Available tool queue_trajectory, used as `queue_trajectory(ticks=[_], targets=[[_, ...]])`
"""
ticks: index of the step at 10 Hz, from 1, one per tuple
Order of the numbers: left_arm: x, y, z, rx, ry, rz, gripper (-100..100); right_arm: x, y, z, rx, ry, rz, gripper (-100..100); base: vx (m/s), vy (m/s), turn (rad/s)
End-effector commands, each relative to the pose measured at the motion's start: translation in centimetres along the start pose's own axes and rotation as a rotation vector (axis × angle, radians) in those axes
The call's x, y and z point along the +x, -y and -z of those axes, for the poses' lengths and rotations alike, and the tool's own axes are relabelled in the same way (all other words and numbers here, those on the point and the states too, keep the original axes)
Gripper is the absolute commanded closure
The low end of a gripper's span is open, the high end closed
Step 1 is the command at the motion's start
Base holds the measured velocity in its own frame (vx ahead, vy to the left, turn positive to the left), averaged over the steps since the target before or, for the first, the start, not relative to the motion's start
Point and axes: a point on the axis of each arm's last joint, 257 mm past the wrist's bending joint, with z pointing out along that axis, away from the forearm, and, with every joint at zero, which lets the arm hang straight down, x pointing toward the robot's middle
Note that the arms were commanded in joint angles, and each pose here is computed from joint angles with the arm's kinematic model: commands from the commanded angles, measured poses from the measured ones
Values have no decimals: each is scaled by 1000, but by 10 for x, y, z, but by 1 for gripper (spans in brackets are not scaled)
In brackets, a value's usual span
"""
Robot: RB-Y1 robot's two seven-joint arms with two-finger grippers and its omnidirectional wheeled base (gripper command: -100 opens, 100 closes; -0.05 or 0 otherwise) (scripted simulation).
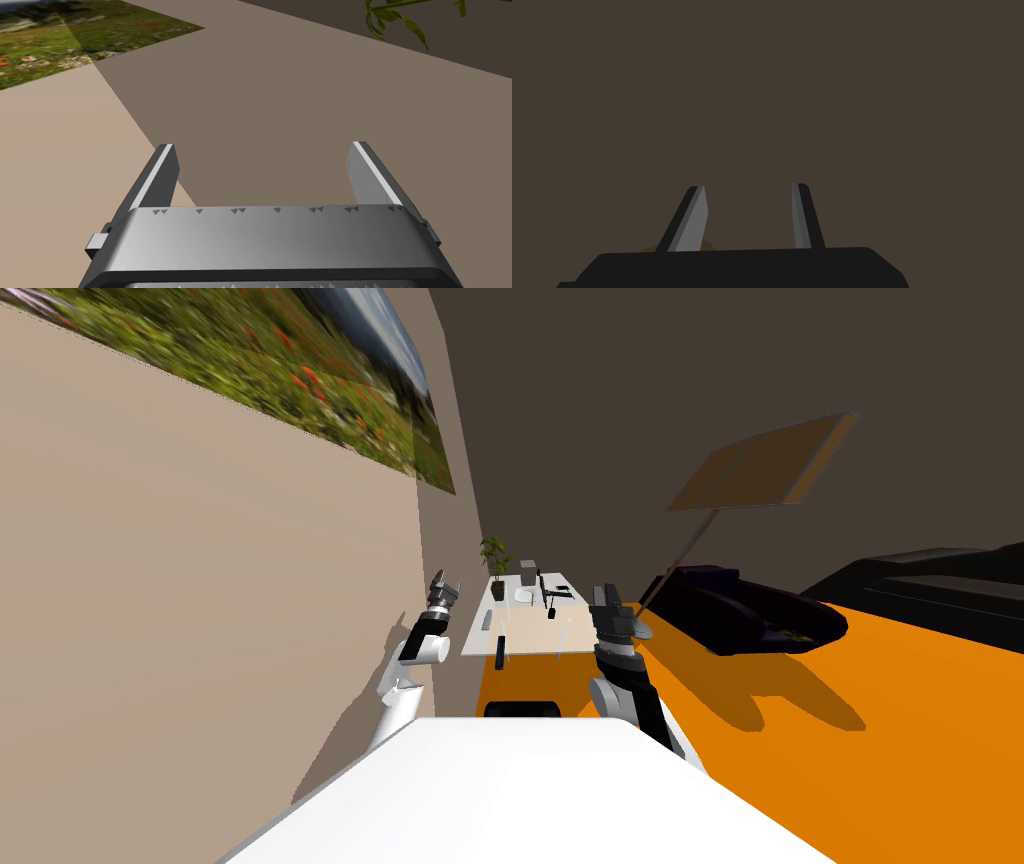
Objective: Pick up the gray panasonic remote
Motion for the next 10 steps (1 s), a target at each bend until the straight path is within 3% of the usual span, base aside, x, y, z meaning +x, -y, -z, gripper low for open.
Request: queue_trajectory(ticks=[1, 2, 4, 5, 6, 7, 9, 10], targets=[[-7, -15, -4, -48, 20, 22, -100, 0, 0, 0, 0, 0, 0, 0, 1, -24, -36], [-13, -27, -12, -77, 37, 63, -100, 0, 0, 0, 0, 0, 0, 0, 0, -27, -67], [-16, -35, -11, -109, 49, 63, -100, 0, 0, 0, 0, 0, 0, 0, -3, -13, -11], [-24, -51, -18, -149, 73, 107, -100, 0, 0, 0, 0, 0, 0, 0, -3, -16, -65], [-26, -56, -17, -168, 81, 107, -100, 0, 0, 0, 0, 0, 0, 0, -3, -16, -33], [-34, -71, -23, -204, 106, 154, -100, 0, 0, 0, 0, 0, 0, 0, -1, -22, -65], [-37, -80, -20, -239, 122, 154, -100, 0, 0, 0, 0, 0, 0, 0, 2, -12, -8], [-47, -98, -24, -285, 155, 202, -100, 0, 0, 0, 0, 0, 0, 0, 3, -16, -56]])
